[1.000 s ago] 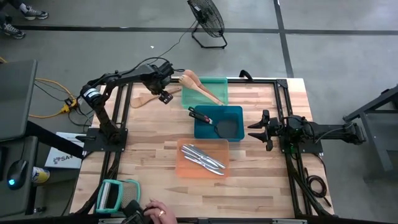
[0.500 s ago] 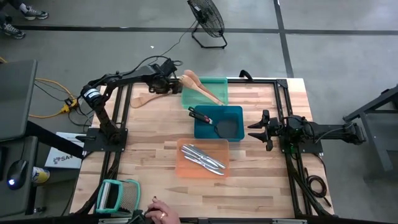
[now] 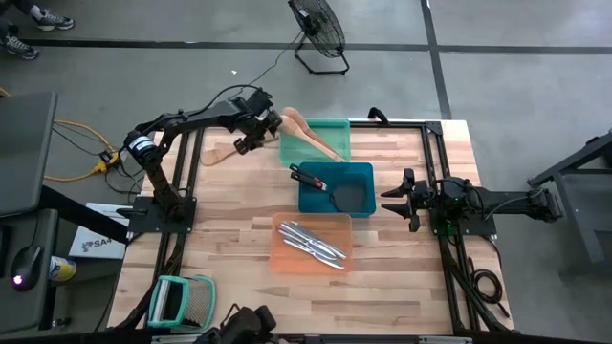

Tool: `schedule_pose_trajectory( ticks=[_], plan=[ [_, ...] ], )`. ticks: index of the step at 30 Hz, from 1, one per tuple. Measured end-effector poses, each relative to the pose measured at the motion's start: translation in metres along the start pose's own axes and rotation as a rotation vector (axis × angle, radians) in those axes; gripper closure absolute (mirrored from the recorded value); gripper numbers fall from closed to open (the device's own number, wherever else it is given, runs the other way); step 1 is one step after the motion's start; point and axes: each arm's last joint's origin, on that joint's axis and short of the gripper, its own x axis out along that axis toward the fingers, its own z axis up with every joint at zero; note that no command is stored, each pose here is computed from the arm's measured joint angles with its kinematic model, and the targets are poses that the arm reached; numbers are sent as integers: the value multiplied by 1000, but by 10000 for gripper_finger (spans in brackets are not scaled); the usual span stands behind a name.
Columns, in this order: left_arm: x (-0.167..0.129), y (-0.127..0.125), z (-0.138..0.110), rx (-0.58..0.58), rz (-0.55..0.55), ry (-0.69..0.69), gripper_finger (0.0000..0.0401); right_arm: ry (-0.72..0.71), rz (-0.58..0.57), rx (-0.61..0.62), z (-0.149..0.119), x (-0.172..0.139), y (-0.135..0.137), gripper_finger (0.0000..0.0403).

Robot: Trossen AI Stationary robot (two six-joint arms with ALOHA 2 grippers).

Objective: Pick & Place Kitchen Items
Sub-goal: Put the wooden serving spoon into the green bin

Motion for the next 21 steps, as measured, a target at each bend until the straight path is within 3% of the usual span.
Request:
schedule_pose_trajectory(
  ticks=[5,8,16,21],
  plan=[
    [0,-8,1,-29,-89,-1,153,0,0,0,0,0,0,254],
    [-1,-13,2,-140,-135,2,153,0,0,0,0,0,0,254],
    [-1,-12,2,-389,-129,19,153,0,0,0,0,0,0,254],
    [0,-10,1,-607,-99,49,153,0,0,0,0,0,0,254]
  ],
)
